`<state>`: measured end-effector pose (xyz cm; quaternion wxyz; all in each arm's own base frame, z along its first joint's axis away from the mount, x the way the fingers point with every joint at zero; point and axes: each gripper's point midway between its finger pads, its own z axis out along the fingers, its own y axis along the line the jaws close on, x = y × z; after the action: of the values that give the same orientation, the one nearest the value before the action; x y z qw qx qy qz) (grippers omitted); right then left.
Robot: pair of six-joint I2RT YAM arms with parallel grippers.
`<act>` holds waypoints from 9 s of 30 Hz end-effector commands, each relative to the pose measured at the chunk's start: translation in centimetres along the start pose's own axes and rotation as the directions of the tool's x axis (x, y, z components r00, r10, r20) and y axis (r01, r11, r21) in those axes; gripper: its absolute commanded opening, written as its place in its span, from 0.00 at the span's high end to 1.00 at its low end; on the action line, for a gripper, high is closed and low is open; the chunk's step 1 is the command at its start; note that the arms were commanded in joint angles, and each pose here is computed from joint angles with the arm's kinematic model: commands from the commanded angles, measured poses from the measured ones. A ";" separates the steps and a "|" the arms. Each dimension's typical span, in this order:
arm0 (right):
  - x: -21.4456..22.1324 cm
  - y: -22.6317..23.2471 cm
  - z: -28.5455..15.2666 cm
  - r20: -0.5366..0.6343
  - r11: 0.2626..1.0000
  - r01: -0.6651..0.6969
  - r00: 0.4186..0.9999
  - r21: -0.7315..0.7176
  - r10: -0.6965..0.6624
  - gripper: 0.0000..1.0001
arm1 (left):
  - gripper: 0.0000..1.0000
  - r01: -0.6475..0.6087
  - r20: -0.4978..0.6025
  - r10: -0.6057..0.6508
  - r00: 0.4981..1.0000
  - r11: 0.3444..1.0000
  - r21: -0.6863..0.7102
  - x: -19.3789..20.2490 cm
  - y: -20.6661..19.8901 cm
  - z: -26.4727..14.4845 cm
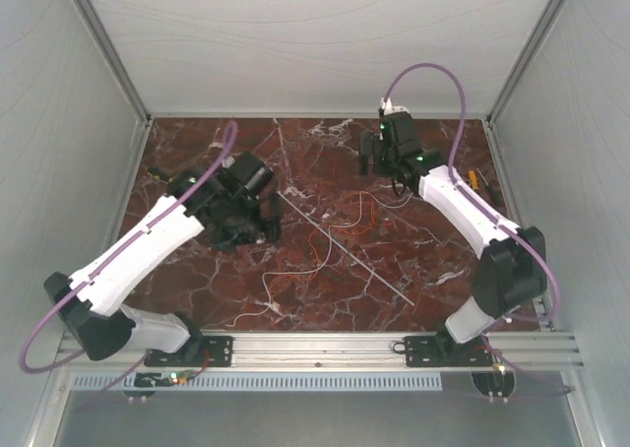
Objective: Zip-tie the wires
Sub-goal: Straighten the cable at the center of the board, then pick up the cable at the center of the board, then straighten the cable at the center of the board.
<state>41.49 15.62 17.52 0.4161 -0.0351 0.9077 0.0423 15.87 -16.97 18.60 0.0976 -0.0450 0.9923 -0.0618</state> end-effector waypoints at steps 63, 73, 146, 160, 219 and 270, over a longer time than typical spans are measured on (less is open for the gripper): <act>1.6 0.4 -18.1 0.130 0.935 -0.157 0.970 -0.319 0.207 0.04 | 0.40 0.053 0.298 -0.163 0.941 0.937 0.344 -32.2 -4.9 16.9; 1.6 -0.2 -18.4 0.129 0.943 -0.156 0.971 -0.295 0.201 0.04 | 0.44 0.108 0.385 -0.209 0.899 0.957 0.268 -33.8 -0.7 15.6; 0.0 0.5 -17.6 0.194 0.933 -0.045 0.974 -0.356 0.121 0.04 | 1.00 0.460 0.405 -0.548 0.732 0.836 0.299 -30.3 7.0 7.7; -4.7 5.8 -18.1 0.341 0.860 0.090 0.935 -0.502 0.101 0.05 | 1.00 0.307 0.432 -0.626 0.649 0.735 0.605 -27.7 2.6 -8.9; 0.7 22.7 -9.4 -0.523 0.549 -0.555 0.820 -0.625 0.235 0.16 | 1.00 -0.635 0.649 -0.278 0.709 0.150 0.758 -12.8 -8.6 -33.0; 7.9 23.3 -12.7 -0.667 0.523 -0.504 0.723 -0.687 -0.180 1.00 | 1.00 -0.648 0.648 -0.185 0.739 0.067 0.759 -10.2 -9.9 -32.9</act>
<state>23.82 36.43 19.93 -0.0289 -0.1388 0.8591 0.4917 21.56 -21.97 52.81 0.4186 0.1701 0.6034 -0.6570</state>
